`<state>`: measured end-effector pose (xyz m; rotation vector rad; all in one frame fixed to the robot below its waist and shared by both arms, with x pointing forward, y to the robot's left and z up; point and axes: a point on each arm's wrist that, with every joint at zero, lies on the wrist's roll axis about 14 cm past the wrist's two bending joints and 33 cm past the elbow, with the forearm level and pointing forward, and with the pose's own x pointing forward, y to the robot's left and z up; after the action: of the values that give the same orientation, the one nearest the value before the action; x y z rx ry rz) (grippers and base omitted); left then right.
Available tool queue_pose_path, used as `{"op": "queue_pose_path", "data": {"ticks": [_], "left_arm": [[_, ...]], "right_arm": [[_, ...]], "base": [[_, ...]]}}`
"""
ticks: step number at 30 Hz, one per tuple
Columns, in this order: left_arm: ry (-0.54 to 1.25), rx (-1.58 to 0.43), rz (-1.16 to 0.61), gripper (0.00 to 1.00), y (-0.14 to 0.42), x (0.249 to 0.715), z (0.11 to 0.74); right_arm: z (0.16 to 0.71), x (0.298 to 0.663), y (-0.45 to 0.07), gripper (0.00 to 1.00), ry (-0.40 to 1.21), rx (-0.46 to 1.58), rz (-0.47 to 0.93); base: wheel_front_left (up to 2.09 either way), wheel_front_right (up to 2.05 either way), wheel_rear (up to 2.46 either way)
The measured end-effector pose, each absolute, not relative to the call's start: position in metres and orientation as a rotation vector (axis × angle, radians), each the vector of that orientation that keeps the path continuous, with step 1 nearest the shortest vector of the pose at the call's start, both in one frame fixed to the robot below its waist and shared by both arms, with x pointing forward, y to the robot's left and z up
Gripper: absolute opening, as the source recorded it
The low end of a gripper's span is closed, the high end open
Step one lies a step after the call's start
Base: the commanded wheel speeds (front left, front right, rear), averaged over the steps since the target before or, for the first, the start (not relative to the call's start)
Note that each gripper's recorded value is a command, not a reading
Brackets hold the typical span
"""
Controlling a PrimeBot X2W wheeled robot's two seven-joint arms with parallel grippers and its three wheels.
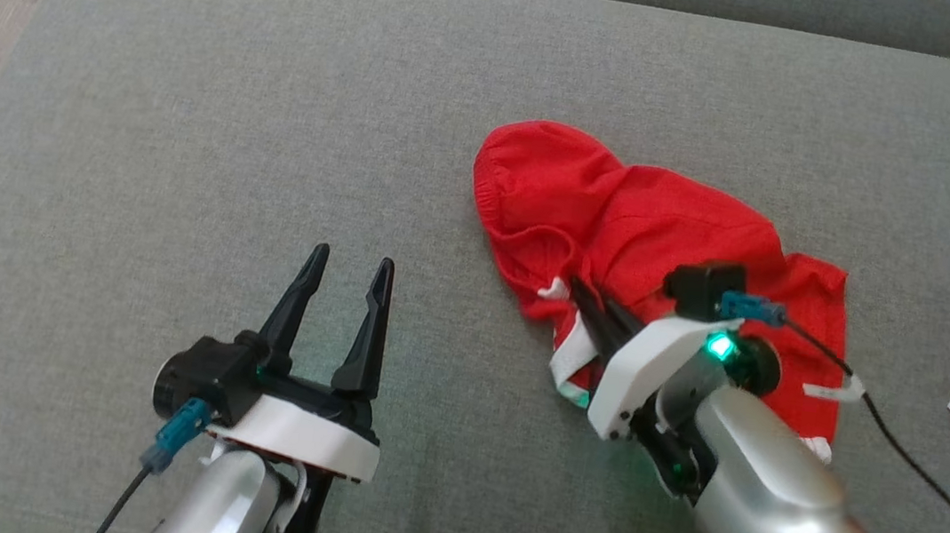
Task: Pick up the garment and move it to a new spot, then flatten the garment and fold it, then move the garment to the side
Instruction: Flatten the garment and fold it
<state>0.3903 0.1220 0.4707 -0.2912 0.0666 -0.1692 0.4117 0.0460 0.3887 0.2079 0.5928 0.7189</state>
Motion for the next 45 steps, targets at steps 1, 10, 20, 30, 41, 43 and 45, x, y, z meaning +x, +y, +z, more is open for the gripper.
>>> {"op": "queue_pose_path", "data": {"ticks": [1, 10, 20, 30, 41, 43, 45], "left_arm": [[0.069, -0.292, -0.171, 1.00, 0.122, 0.390, 0.470], [0.081, -0.294, -0.185, 1.00, 0.116, 0.392, 0.466], [0.063, -0.301, -0.236, 1.00, 0.100, 0.401, 0.473], [0.037, -0.302, -0.288, 1.00, 0.085, 0.406, 0.483], [0.081, -0.290, -0.334, 1.00, 0.071, 0.404, 0.469], [0.108, -0.281, -0.343, 1.00, 0.070, 0.403, 0.461], [0.158, -0.247, -0.369, 1.00, 0.067, 0.400, 0.450]], "right_arm": [[0.389, 0.415, 0.045, 0.10, 0.589, 0.196, 0.717], [0.397, 0.434, 0.033, 1.00, 0.471, 0.060, 0.710], [0.457, 0.467, -0.017, 1.00, 0.213, 0.181, 0.531], [0.458, 0.424, -0.148, 1.00, 0.095, 0.193, 0.168], [0.455, 0.389, -0.163, 1.00, 0.081, 0.166, 0.089], [0.456, 0.389, -0.165, 1.00, 0.078, 0.170, 0.086], [0.456, 0.390, -0.165, 1.00, 0.077, 0.173, 0.083]], "base": [[0.00, 0.00, 0.00], [0.00, 0.00, 0.00], [0.00, 0.00, 0.00], [0.00, 0.00, 0.00], [0.00, 0.00, 0.00], [0.00, 0.00, 0.00], [0.00, 0.00, 0.00]]}}
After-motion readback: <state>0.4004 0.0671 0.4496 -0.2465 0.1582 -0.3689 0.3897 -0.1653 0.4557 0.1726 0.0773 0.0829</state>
